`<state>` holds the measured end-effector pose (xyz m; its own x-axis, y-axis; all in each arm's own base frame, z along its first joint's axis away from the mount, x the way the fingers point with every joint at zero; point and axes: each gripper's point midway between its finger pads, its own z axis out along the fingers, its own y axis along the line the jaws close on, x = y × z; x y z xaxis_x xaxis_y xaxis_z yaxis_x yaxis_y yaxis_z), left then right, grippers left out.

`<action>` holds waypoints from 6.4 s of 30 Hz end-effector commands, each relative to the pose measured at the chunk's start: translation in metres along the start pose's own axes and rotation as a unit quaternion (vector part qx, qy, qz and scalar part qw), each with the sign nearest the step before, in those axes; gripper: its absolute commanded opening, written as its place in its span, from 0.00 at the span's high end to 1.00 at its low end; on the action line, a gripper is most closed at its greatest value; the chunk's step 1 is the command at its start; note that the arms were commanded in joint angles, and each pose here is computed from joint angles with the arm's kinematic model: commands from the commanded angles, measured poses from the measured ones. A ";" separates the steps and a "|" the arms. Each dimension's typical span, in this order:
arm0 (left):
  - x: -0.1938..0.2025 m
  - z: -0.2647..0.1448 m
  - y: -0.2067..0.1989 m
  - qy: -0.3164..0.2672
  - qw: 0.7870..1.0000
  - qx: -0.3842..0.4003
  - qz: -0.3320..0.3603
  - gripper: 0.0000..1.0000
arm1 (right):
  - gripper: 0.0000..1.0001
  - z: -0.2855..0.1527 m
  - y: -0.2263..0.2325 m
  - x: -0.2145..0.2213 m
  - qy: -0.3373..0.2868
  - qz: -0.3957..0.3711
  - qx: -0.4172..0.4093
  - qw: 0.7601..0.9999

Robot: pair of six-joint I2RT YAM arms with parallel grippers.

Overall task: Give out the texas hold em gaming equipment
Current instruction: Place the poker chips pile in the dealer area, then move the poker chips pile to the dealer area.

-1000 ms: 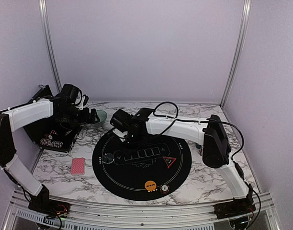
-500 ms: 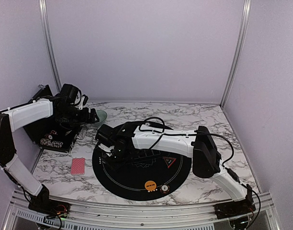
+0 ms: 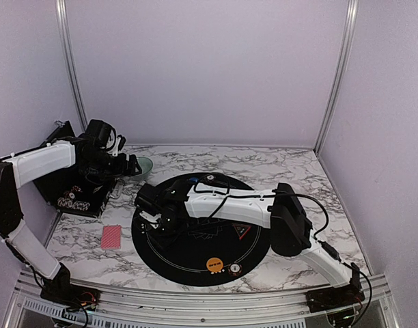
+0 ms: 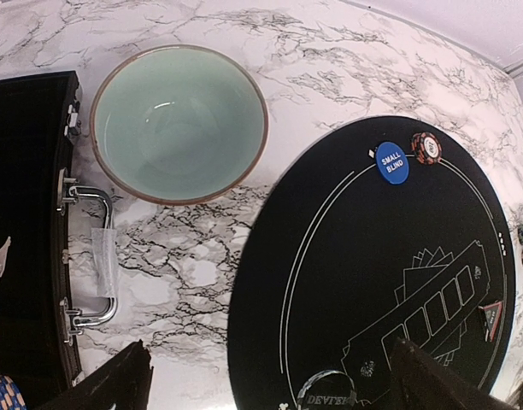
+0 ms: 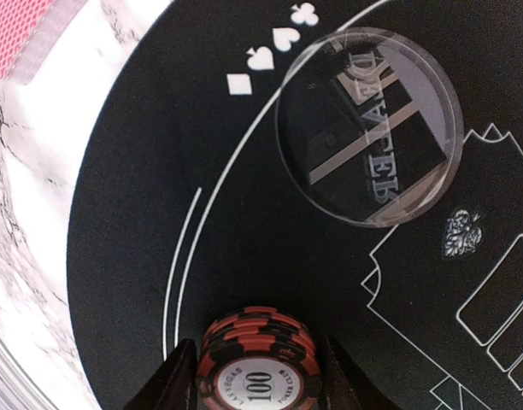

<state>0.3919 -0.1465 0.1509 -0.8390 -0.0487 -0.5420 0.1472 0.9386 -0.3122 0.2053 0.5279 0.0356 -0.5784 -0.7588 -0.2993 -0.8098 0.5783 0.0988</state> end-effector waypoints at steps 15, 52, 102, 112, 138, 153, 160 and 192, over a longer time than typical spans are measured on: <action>-0.004 -0.004 -0.011 0.004 1.000 0.016 -0.010 0.01 | 0.43 -0.072 0.007 -0.042 -0.097 0.003 -0.033 0.995; 0.202 0.006 -0.109 0.147 0.985 -0.061 0.069 0.01 | 0.42 -0.251 -0.255 -0.023 -0.364 0.188 0.150 0.900; 0.247 0.051 -0.097 0.215 0.952 -0.144 0.163 0.62 | 0.42 -0.261 -0.268 0.007 -0.371 0.215 0.194 0.882; 0.242 0.036 -0.060 0.203 0.950 -0.193 0.141 0.63 | 0.42 -0.256 -0.266 0.007 -0.371 0.210 0.190 0.884; 0.218 0.027 0.004 0.203 0.946 -0.230 0.100 0.57 | 0.41 -0.248 -0.266 0.006 -0.361 0.207 0.187 0.890; 0.208 0.021 -0.009 0.189 0.956 -0.203 0.098 0.22 | 0.41 -0.246 -0.265 0.005 -0.354 0.207 0.182 0.893; 0.191 0.014 -0.032 0.176 0.966 -0.159 0.102 0.13 | 0.41 -0.240 -0.266 0.014 -0.339 0.213 0.188 0.897; 0.035 0.019 -0.114 0.057 0.984 -0.009 0.168 0.01 | 0.41 -0.223 -0.324 0.176 -0.180 0.366 0.224 0.885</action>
<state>0.3507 -0.2592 0.1539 -0.8140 0.2810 -0.5083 0.3788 0.9203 -0.0979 0.3615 0.1629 0.1775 -0.7428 -0.0727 -0.6656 -0.1108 0.9937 0.0151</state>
